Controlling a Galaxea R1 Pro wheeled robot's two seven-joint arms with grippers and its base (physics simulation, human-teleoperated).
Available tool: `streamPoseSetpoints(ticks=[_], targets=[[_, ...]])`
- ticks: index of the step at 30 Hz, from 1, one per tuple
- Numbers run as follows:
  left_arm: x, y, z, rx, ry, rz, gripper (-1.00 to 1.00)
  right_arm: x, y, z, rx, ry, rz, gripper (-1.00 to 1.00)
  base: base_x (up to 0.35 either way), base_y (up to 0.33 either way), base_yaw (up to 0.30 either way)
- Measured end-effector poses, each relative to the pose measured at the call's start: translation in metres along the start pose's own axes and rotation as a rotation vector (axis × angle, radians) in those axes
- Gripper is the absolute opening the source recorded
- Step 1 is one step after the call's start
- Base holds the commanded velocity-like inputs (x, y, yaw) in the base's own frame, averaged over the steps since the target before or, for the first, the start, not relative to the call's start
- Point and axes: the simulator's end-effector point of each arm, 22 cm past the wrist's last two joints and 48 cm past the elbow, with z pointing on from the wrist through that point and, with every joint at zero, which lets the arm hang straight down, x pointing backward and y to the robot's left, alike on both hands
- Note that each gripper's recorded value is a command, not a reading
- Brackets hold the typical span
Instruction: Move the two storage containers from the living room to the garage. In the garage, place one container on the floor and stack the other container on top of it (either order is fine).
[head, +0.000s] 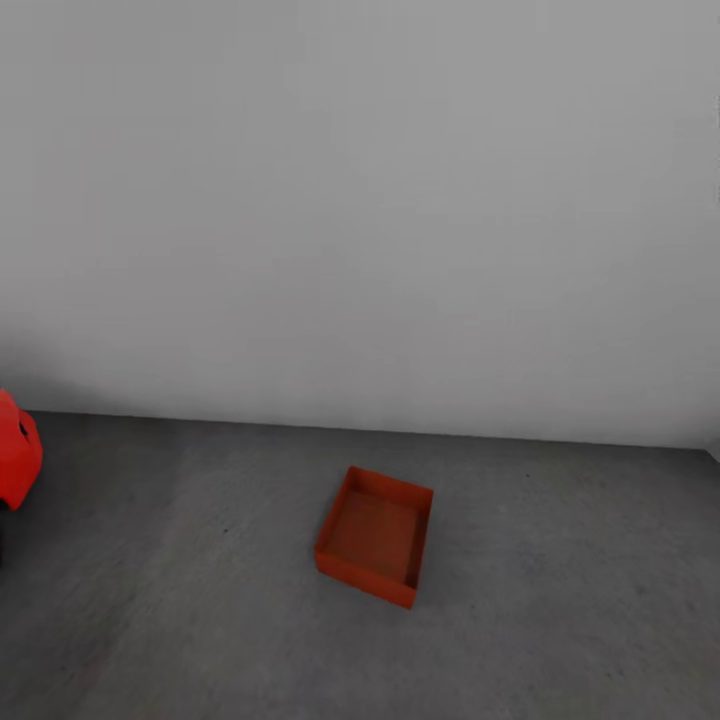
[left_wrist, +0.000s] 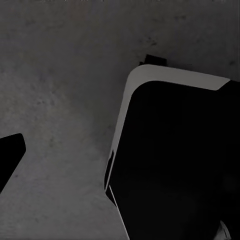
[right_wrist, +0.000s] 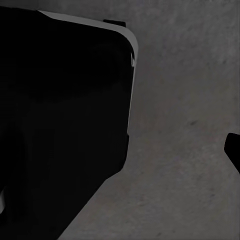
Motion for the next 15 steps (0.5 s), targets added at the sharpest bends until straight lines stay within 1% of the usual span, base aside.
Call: streamPoseSetpoints(ticks=[5, 11, 15], targets=[[-0.002, -0.003, -0.001, 0.012, -0.007, 0.004, 1.0, -0.003, 0.0, 0.0, 0.001, -0.008, 0.002, 1.0, 0.0, 0.0, 0.0], [0.002, -0.012, -0.002, 0.063, -0.008, 0.007, 1.0, -0.007, -0.001, 0.0, 0.002, -0.017, 0.004, 1.0, 0.0, 0.0, 0.0], [0.001, -0.016, -0.003, 0.08, -0.012, 0.009, 1.0, -0.009, -0.001, 0.0, 0.003, -0.024, 0.005, 1.0, 0.0, 0.0, 0.0]])
